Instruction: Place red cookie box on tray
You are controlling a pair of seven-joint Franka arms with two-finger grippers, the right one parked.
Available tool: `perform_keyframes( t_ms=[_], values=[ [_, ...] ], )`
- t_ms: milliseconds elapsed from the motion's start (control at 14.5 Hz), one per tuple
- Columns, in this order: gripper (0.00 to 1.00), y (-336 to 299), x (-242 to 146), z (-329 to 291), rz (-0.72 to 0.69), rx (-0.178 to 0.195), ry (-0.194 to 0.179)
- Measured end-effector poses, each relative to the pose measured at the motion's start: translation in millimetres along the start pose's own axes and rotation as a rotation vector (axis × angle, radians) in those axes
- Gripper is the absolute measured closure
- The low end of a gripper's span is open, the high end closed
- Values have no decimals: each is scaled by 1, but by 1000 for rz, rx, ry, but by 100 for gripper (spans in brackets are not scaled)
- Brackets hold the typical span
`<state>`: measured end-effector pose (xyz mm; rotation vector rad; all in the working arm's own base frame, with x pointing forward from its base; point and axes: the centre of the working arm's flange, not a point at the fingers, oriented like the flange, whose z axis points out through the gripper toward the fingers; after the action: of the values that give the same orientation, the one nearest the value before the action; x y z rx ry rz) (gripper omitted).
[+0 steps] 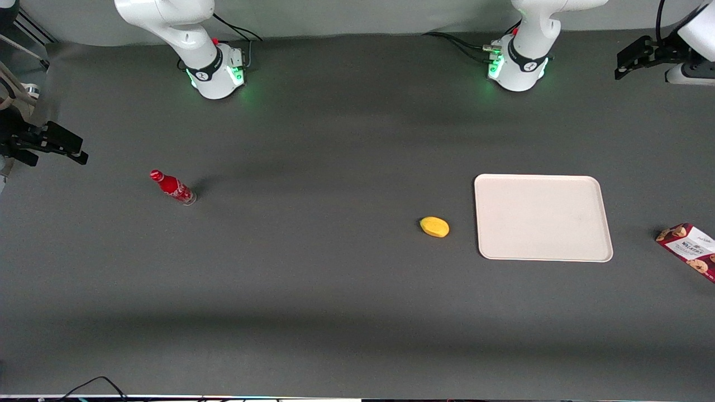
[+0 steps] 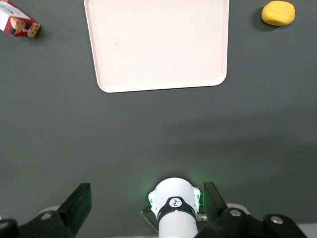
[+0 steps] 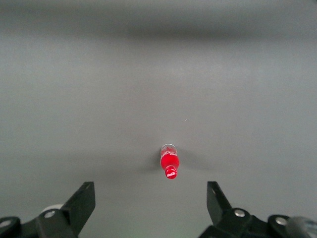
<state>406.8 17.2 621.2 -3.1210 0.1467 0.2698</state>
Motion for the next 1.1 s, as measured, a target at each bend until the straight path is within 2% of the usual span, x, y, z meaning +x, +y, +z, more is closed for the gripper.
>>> perform_keyframes(
  t_ms=[276, 483, 690, 897, 1103],
  values=[
    [0, 6, 9, 3, 12, 8, -18],
    [0, 4, 11, 0, 8, 8, -18],
    [0, -22, 24, -5, -38, 4, -16],
    [0, -100, 64, -10, -167, 20, -33],
    [0, -173, 128, 23, -287, 59, -90]
  ],
)
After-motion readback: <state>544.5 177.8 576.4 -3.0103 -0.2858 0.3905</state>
